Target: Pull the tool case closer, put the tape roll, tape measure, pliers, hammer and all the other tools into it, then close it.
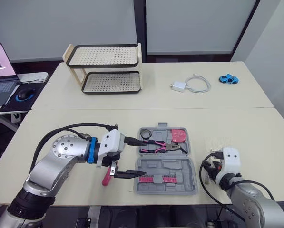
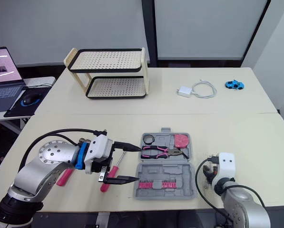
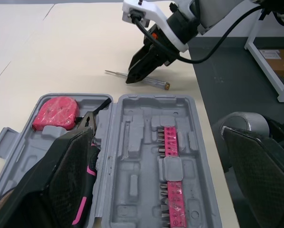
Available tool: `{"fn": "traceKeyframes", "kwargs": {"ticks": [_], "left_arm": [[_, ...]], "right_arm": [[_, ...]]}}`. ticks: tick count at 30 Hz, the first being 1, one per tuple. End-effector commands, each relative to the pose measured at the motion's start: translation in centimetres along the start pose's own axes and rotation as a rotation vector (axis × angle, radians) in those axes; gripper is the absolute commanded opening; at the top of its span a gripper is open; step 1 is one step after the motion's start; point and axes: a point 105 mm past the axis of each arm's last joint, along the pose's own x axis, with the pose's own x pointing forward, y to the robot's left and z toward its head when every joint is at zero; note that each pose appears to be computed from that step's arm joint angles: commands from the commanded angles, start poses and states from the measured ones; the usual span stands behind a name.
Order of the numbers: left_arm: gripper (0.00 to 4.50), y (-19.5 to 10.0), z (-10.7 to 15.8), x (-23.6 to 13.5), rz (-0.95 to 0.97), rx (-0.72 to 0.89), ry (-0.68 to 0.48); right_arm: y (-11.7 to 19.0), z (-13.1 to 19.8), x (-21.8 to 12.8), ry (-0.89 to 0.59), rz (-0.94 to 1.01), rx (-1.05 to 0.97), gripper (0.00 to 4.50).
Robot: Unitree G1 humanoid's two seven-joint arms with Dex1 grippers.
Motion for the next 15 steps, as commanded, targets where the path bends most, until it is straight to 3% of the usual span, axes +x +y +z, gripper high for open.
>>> {"fn": "traceKeyframes", "kwargs": {"ticks": [1,3,8,15], "left_arm": [[4.5,0.3,0.6,-0.7,0.026,0.04,-0.001],[4.5,0.3,0.5,-0.8,0.031,0.04,0.002],[4.5,0.1,0.4,-0.9,0.037,0.04,0.001],[4.5,-0.3,0.0,-1.3,0.025,0.051,0.017]], "right_arm": [[0.8,2.8,-2.1,-0.087,0.087,-0.021,3.99],[0.5,3.4,-2.9,-0.081,0.127,-0.051,4.42],[-0.2,4.7,-4.6,0.002,0.252,-0.302,4.42],[-1.0,5.9,-6.2,0.22,0.548,-1.218,4.42]]}}
